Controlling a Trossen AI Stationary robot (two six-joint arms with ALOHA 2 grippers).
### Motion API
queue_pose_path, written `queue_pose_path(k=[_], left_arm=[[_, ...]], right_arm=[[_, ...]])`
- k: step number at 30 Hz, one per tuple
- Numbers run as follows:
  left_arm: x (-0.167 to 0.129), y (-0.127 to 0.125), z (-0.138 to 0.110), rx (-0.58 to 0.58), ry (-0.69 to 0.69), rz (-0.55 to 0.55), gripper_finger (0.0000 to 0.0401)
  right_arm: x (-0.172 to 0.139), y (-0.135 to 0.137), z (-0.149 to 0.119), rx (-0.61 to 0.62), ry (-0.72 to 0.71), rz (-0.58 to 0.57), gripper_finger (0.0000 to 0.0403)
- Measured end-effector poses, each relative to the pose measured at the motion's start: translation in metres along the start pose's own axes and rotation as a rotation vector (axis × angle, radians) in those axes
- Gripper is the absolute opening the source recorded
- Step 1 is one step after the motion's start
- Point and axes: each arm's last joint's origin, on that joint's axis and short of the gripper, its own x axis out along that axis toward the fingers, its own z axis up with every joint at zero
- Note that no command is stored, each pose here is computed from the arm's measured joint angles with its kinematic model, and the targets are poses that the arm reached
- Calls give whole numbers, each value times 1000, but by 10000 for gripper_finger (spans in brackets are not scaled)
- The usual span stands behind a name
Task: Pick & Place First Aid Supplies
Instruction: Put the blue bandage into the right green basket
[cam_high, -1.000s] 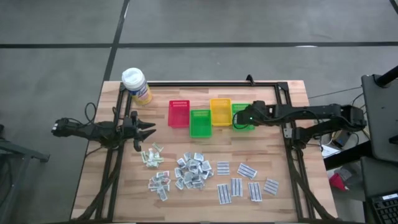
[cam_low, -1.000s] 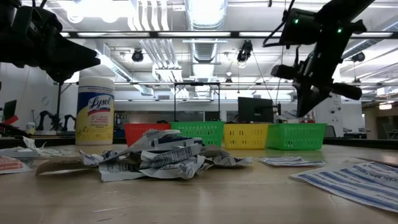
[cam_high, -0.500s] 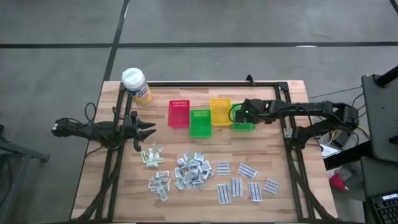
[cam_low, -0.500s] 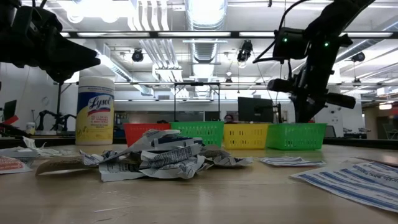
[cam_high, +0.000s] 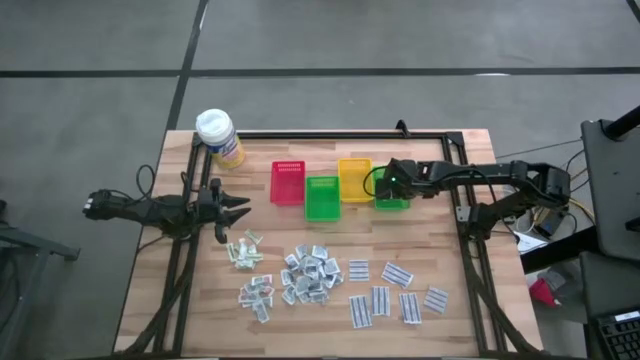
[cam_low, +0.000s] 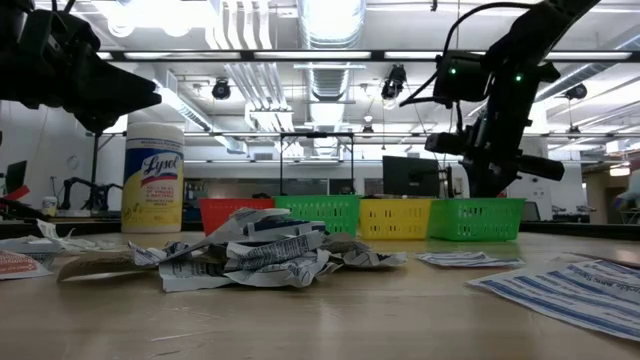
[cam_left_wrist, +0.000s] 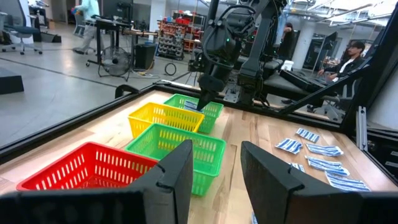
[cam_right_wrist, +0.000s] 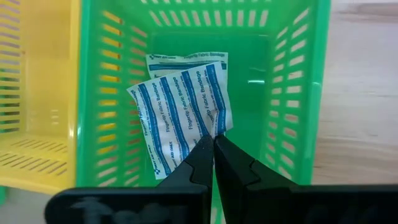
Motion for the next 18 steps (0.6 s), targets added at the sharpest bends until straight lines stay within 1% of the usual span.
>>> queue_pose_path(k=[18], left_arm=[[0, 0, 0, 0, 0, 0, 131]], right_arm=[[0, 0, 0, -37, 7, 5, 9]])
